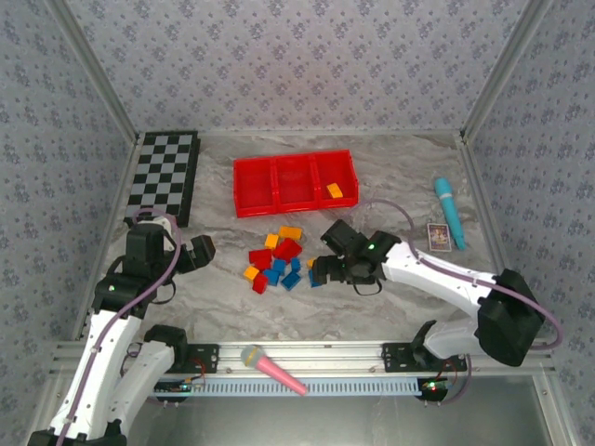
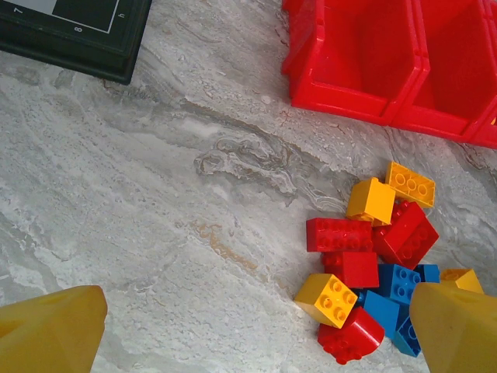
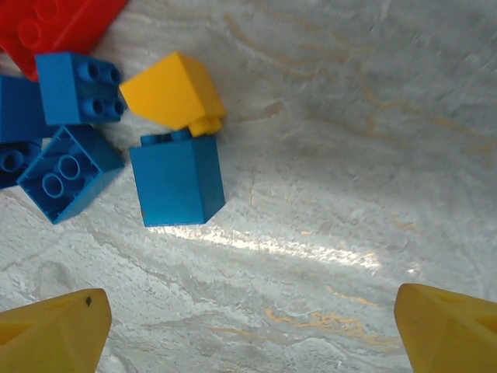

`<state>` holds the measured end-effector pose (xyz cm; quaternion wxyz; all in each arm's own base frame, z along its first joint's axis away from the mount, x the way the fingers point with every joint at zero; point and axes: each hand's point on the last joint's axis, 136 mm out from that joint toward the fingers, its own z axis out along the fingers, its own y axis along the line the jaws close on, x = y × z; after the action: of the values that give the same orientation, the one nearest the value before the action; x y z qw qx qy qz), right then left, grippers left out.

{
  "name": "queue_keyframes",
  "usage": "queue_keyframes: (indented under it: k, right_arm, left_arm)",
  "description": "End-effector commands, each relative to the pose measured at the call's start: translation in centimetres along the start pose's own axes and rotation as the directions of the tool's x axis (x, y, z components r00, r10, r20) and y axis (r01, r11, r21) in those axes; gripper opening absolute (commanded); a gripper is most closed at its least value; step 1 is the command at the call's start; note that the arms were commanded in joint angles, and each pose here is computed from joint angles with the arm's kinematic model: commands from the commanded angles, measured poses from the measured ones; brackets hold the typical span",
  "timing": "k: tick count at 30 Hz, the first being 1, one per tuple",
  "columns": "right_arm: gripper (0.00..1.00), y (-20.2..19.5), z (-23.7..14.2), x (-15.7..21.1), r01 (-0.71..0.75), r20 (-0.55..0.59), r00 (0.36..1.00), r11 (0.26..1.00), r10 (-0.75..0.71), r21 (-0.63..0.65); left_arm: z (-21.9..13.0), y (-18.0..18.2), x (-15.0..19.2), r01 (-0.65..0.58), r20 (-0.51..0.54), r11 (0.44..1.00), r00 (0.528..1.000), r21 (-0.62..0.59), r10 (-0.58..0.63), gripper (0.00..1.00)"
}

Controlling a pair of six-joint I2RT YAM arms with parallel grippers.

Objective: Sort the legos into containers by color
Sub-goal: Pick up the lego from the bottom-center of the table.

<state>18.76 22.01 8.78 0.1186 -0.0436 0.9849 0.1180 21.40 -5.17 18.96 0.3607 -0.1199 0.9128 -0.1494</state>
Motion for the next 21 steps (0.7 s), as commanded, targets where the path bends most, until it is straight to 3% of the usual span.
queue_keyframes:
  k: [1,7,21]
  right_arm:
    - [0.93,0.7,1.3,0.1,-0.022,-0.004,1.0,0.999,0.022,0.042]
    - [0.86,2.9,2.8,0.0,0.074,-0.042,0.997,0.994,-0.07,0.082]
    - [0.58,3.1,5.5,-0.6,0.154,-0.089,0.986,0.968,-0.139,0.199]
  left_arm:
    - [-0.3,-0.7,-0.3,-0.007,0.007,1.0,1.0,0.03,0.007,1.0]
    - [-0.6,-0.8,-0.4,-0.013,0.021,0.999,1.0,0.036,0.012,1.0]
    - [-1.1,-1.0,-0.5,-0.026,0.04,0.999,0.999,0.044,0.024,1.0]
